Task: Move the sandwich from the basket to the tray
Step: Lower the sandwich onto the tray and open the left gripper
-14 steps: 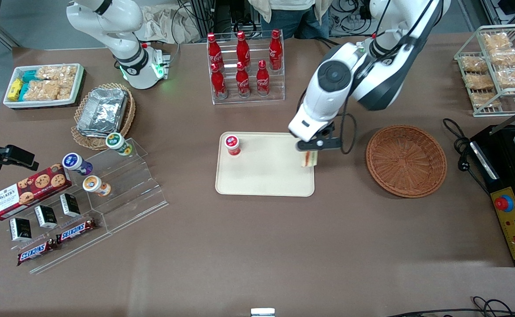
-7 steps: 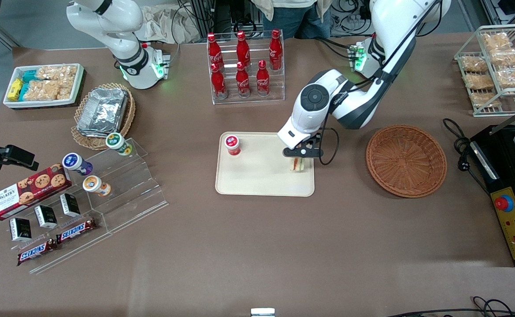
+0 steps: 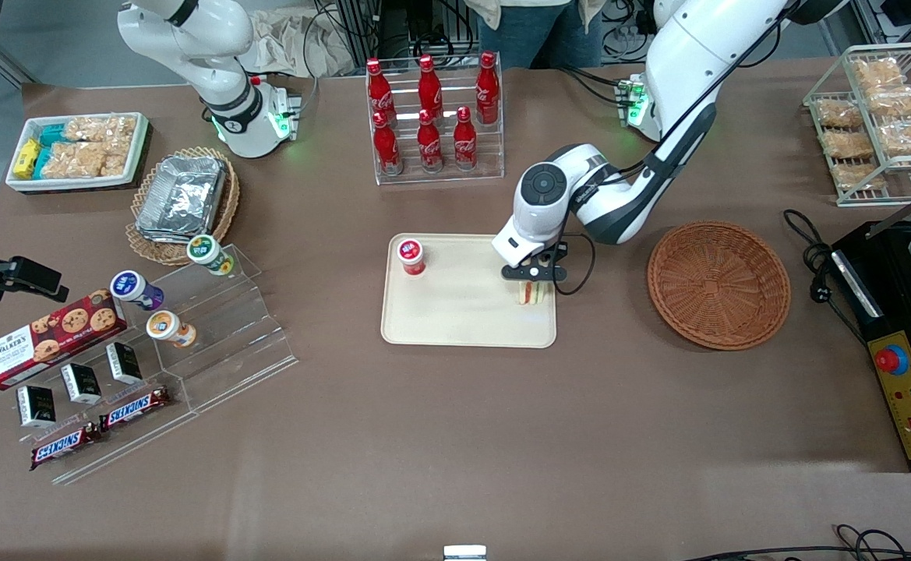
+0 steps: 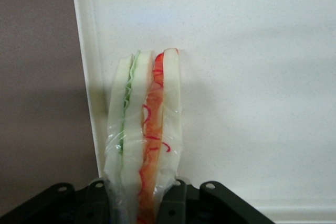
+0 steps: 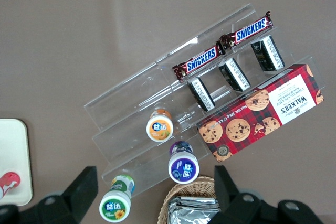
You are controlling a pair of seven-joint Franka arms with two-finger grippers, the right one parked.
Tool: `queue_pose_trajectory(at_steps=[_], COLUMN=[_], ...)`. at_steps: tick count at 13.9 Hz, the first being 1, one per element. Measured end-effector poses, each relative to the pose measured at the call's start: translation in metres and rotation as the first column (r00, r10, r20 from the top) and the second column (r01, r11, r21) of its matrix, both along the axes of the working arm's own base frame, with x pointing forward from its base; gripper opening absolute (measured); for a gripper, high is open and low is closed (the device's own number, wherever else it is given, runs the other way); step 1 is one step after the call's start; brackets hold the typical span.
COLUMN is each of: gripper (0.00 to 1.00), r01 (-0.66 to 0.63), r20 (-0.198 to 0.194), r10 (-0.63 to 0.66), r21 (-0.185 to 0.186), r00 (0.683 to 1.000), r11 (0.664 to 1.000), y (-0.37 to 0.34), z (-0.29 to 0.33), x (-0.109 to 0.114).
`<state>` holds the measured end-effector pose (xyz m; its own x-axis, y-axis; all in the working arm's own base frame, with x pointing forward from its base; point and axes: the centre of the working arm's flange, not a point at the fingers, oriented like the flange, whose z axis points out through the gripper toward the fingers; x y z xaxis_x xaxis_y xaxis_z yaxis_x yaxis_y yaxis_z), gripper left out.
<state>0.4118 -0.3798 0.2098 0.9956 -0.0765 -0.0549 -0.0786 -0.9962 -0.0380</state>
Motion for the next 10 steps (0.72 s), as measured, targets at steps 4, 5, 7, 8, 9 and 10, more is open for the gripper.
queue_pose_trajectory(at_steps=[4, 5, 7, 8, 9, 10], gripper=[0.39, 0.5, 0.7, 0.81, 0.89, 0.98], r01=[-0.004, -0.012, -0.044, -0.078, -0.116, -0.151], r20=[0.025, 0.027, 0.046, 0.068, 0.084, 0.092], r10=[0.004, 0.011, 0.042, 0.073, 0.11, 0.143], r21=[0.015, 0.022, 0.056, 0.066, 0.072, 0.087], r00=[1.0, 1.0, 0.998, 0.995, 0.99, 0.985], r11=[1.0, 1.0, 0.997, 0.995, 0.991, 0.985], y=[-0.002, -0.002, -0.004, -0.008, -0.012, -0.016], z=[0.0, 0.001, 0.022, 0.049, 0.082, 0.121], x=[-0.002, -0.001, 0.018, 0.036, 0.055, 0.07])
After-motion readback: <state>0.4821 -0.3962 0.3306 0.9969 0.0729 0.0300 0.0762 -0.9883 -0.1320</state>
